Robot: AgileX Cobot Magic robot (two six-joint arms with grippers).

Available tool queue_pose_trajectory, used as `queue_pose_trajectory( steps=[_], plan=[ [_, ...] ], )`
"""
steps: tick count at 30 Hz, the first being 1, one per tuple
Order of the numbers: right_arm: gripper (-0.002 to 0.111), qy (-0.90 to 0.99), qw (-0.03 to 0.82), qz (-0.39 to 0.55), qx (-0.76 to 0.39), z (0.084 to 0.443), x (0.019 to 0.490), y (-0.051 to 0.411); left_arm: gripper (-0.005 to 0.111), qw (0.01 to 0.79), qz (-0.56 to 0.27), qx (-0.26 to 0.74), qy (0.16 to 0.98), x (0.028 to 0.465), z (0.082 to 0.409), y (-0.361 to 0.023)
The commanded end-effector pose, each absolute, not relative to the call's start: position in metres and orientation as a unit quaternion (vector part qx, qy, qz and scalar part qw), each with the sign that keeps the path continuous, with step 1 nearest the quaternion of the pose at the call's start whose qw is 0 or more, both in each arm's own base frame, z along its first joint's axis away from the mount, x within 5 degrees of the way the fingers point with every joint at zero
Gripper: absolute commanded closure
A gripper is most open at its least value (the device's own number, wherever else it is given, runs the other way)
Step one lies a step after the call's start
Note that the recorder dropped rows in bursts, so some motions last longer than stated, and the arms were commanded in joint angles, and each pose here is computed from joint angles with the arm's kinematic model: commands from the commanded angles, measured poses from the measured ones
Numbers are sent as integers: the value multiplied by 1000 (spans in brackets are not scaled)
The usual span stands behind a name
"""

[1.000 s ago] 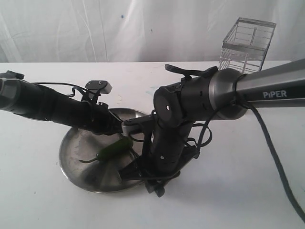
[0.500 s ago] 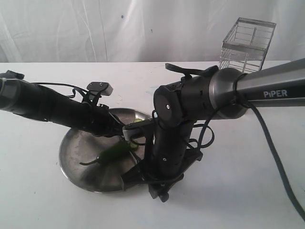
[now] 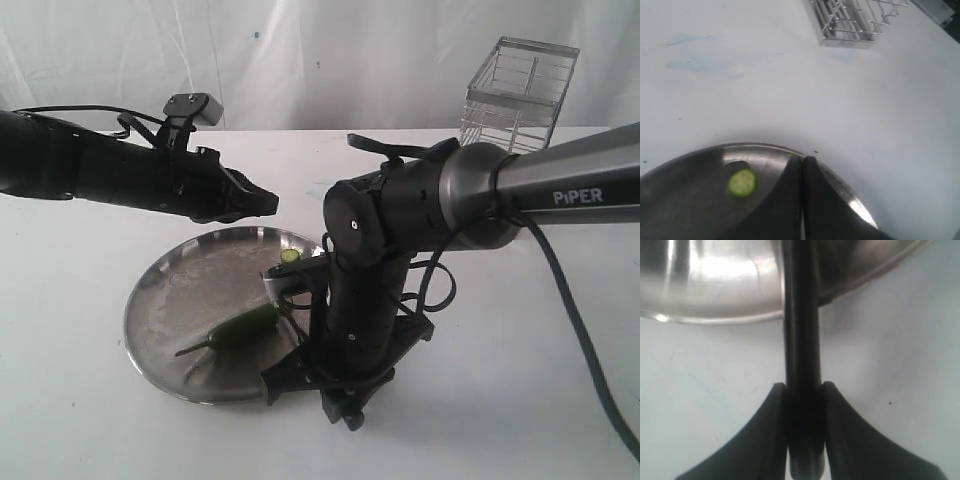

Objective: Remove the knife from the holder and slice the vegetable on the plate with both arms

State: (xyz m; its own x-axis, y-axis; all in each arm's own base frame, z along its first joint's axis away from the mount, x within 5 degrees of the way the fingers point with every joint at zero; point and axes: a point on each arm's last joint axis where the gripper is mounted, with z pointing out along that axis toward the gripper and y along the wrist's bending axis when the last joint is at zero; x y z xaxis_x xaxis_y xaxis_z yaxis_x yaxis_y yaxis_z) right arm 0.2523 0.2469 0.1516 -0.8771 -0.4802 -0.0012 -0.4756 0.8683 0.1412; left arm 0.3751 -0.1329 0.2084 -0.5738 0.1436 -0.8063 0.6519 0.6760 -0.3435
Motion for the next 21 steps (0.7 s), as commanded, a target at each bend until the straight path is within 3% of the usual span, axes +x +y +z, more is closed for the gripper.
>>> queue_pose_trajectory(
  steps=[1, 9, 13, 21],
  plan=[
    [108, -966, 5, -68, 250, 162, 251, 243, 107, 399, -350, 248, 810, 369, 223, -136],
    [108, -960, -49, -87, 261, 211, 243, 234, 107, 378, -346, 238, 825, 358, 237, -132],
    [108, -955, -58, -40, 288, 224, 241, 221, 107, 370, -328, 252, 831, 341, 247, -127],
    [108, -957, -65, 3, 283, 224, 244, 214, 107, 307, -313, 348, 829, 292, 211, -121]
  ],
)
